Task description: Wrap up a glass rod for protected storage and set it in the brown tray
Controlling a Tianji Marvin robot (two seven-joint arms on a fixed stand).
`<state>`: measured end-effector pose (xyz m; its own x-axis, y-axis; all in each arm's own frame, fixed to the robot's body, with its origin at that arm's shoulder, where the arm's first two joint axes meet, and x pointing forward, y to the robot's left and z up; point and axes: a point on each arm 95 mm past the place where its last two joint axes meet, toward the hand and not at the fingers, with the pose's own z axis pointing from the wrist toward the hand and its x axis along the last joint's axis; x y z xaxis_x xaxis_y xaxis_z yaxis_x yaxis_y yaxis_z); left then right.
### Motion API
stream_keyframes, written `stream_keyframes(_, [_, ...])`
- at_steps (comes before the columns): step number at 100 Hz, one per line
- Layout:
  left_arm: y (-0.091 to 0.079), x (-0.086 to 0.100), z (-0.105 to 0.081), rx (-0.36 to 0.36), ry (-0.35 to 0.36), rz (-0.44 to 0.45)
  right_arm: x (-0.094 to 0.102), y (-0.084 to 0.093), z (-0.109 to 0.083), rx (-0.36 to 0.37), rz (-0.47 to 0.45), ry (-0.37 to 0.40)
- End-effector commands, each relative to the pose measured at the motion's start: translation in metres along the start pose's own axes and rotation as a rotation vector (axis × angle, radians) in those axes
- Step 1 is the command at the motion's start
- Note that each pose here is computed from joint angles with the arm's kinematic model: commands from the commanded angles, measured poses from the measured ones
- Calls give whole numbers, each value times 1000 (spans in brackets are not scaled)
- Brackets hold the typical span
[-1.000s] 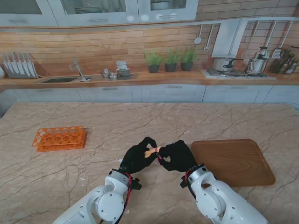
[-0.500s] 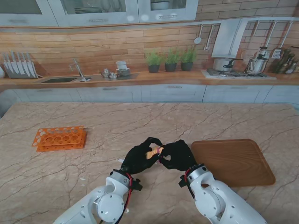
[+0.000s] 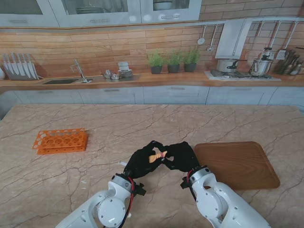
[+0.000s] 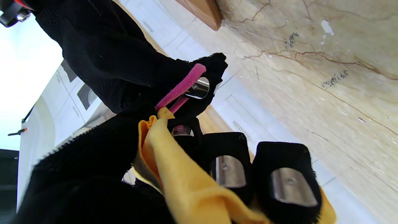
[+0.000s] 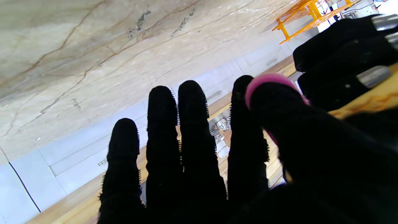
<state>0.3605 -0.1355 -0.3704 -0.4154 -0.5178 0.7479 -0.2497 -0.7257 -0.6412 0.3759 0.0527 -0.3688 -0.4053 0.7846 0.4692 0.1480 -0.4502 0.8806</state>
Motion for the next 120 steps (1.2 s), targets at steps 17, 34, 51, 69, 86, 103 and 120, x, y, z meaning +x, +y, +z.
stream_keyframes(17, [1,7,2,13,23,-5,2,-3,-1,6,8,1])
stream_keyframes(34, [1,7,3,17,26,-4,2,-4,0,11,13,1])
stream_keyframes(51, [2,7,3,14,34,-18,1,-4,1,19,19,-3])
stream_keyframes(69, [2,6,4,1,56,-41,-1,-5,2,24,32,-24])
stream_keyframes(86, [4,5,3,-13,47,-81,-5,-8,4,28,55,-51])
stream_keyframes(103, [5,4,3,-4,30,-89,-6,-9,5,32,67,-64])
stream_keyframes(120, [5,5,4,0,23,-91,-7,-9,6,39,71,-70])
